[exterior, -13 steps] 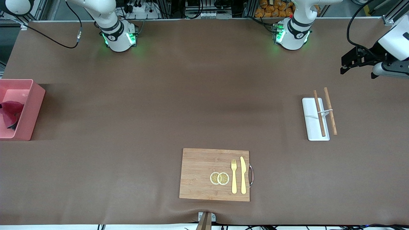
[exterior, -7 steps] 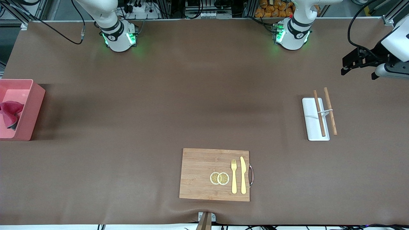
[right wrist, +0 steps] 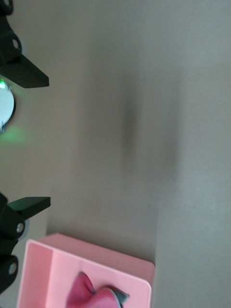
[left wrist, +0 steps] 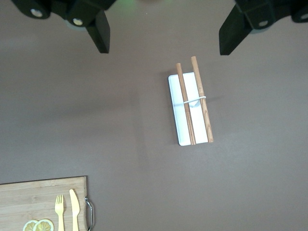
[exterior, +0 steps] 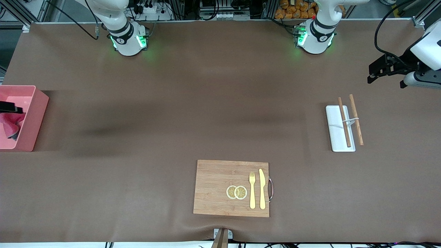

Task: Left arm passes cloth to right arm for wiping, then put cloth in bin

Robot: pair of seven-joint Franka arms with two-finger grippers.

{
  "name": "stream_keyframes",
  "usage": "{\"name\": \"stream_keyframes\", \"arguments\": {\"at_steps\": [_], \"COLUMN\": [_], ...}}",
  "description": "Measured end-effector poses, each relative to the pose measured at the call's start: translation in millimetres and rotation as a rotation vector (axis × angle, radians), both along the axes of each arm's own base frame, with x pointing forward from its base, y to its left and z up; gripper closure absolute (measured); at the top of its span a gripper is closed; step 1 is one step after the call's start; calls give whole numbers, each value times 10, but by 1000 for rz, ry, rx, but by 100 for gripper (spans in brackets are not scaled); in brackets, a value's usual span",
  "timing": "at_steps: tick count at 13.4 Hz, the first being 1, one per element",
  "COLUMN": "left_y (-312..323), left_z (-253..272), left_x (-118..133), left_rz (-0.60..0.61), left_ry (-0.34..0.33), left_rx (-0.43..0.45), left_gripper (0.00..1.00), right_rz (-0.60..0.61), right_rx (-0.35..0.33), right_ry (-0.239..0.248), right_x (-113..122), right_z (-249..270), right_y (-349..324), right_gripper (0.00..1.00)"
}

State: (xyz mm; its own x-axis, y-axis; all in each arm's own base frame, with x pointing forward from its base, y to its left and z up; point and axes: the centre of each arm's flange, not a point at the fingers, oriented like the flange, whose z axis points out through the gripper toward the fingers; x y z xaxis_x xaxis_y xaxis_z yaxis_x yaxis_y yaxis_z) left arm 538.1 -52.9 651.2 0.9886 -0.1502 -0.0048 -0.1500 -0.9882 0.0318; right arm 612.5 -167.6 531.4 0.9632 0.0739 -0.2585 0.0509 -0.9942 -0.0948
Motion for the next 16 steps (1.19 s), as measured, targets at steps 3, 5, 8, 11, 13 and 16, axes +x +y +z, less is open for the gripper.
{"name": "stream_keyframes", "arguments": {"at_steps": [3, 5, 8, 11, 13, 16], "left_y": [4, 34, 118, 112, 108, 103], "left_z": [3, -17, -89, -92, -84, -82], "left_x": [2, 17, 67, 78, 78, 78], "left_rz": [1, 6, 22, 21, 20, 19], "left_ry": [-1, 3, 16, 16, 14, 13], "left_rx": [0, 0, 0, 0, 0, 0], "left_gripper": [0, 0, 0, 0, 0, 0], "right_rz": [-135, -197, -252, -291, -306, -304], "right_rx": [-49, -62, -74, -64, -58, -53], "right_ry": [-1, -11, -54, -130, -153, -166], "right_x": [-40, -107, -321, -721, -951, -1105], "right_z": [306, 502, 817, 1094, 1217, 1230], "right_y": [528, 762, 921, 774, 718, 748], "right_gripper": [0, 0, 0, 0, 0, 0]}}
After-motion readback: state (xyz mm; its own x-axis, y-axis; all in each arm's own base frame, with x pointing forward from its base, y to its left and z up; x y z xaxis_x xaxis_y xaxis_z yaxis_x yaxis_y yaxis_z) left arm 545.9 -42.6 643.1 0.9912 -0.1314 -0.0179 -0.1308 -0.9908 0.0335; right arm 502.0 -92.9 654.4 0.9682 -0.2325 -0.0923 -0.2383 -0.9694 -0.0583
